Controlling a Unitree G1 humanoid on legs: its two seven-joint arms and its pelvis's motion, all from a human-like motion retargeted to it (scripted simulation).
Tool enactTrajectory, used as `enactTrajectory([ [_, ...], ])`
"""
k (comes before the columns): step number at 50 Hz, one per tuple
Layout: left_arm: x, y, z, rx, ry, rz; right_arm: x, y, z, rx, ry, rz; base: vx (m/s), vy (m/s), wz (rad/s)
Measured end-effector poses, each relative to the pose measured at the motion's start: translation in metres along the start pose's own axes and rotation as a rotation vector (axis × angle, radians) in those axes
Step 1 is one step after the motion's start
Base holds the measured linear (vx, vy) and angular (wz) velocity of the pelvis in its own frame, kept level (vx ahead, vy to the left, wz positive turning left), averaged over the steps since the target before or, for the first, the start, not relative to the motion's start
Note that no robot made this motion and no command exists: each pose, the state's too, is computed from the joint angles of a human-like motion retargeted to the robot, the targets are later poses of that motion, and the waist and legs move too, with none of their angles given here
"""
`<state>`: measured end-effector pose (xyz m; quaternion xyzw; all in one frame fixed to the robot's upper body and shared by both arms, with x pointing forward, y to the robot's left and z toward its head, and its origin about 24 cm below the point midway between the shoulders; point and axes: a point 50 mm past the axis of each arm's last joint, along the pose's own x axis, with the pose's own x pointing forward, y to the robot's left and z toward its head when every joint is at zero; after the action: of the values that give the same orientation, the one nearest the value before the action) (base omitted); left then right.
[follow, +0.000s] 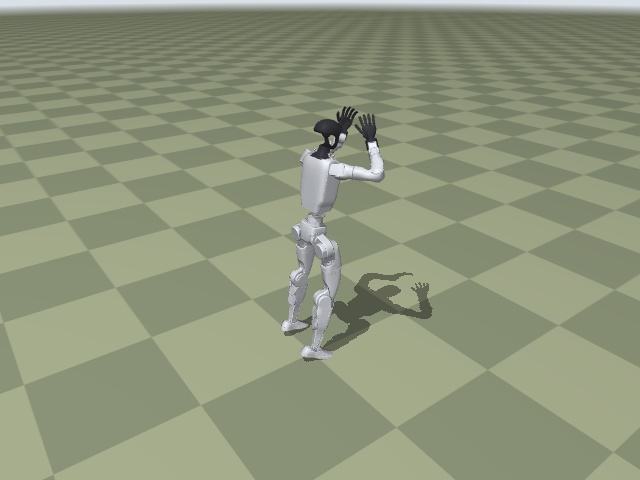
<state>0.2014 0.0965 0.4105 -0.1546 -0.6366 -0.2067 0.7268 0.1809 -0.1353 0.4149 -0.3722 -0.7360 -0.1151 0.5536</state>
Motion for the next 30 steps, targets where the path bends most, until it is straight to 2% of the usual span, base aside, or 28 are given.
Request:
enactTrajectory([
  [2,-0.02,0.039,0.029,0.216,-0.012,0.009,-0.003,-0.017,-0.002,-0.098,-0.024,0.078,-0.43,0.0,0.06],
  [4,-0.053,0.079,0.061,0.566,0.035,0.037,-0.019,-0.025,-0.01,-0.182,0.001,0.207,-0.45,0.0,-0.14],
  [6,-0.101,0.119,0.104,0.947,0.149,0.165,-0.038,-0.031,-0.028,-0.279,0.073,0.297,-0.55,0.01,-0.27],
  [8,-0.146,0.14,0.165,1.305,0.308,0.305,-0.088,-0.049,-0.047,-0.288,0.298,0.285,-0.66,0.02,-0.29],
  [9,-0.161,0.142,0.194,1.439,0.409,0.351,-0.133,-0.08,-0.046,-0.345,0.493,0.271,-0.73,0.04,-0.35],
  [11,-0.217,0.16,0.201,1.39,0.589,0.643,-0.22,-0.124,-0.026,-0.433,0.929,0.228,-0.76,0.05,-0.27],
  [13,-0.291,0.167,0.191,1.287,0.785,0.978,-0.302,-0.118,-0.008,-0.355,1.339,0.145,-0.76,0.04,0.23],
  [15,-0.353,0.162,0.141,1.103,0.93,1.208,-0.367,-0.07,0.014,-0.199,1.653,0.058,-0.69,0.03,0.62],
  [17,-0.383,0.144,0.066,0.9,1.038,1.263,-0.394,0.002,0.035,0.016,1.812,0.026,-0.59,0.04,0.51],
  [19,-0.376,0.118,-0.004,0.708,1.091,1.149,-0.379,0.07,0.049,0.266,1.79,0.065,-0.52,0.05,0.15],
  [21,-0.35,0.093,-0.048,0.578,1.079,0.917,-0.338,0.116,0.057,0.477,1.602,0.139,-0.46,0.05,0.01],
  [24,-0.278,0.073,-0.087,0.48,0.882,0.626,-0.248,0.164,0.048,0.579,1.168,0.201,-0.47,0.03,-0.14],
  [27,-0.203,0.06,-0.102,0.475,0.638,0.44,-0.152,0.176,0.04,0.539,0.79,0.083,-0.41,0.01,-0.02],
  [30,-0.128,0.046,-0.102,0.499,0.397,0.303,-0.065,0.165,0.036,0.495,0.531,-0.088,-0.35,0.01,0.06],
])
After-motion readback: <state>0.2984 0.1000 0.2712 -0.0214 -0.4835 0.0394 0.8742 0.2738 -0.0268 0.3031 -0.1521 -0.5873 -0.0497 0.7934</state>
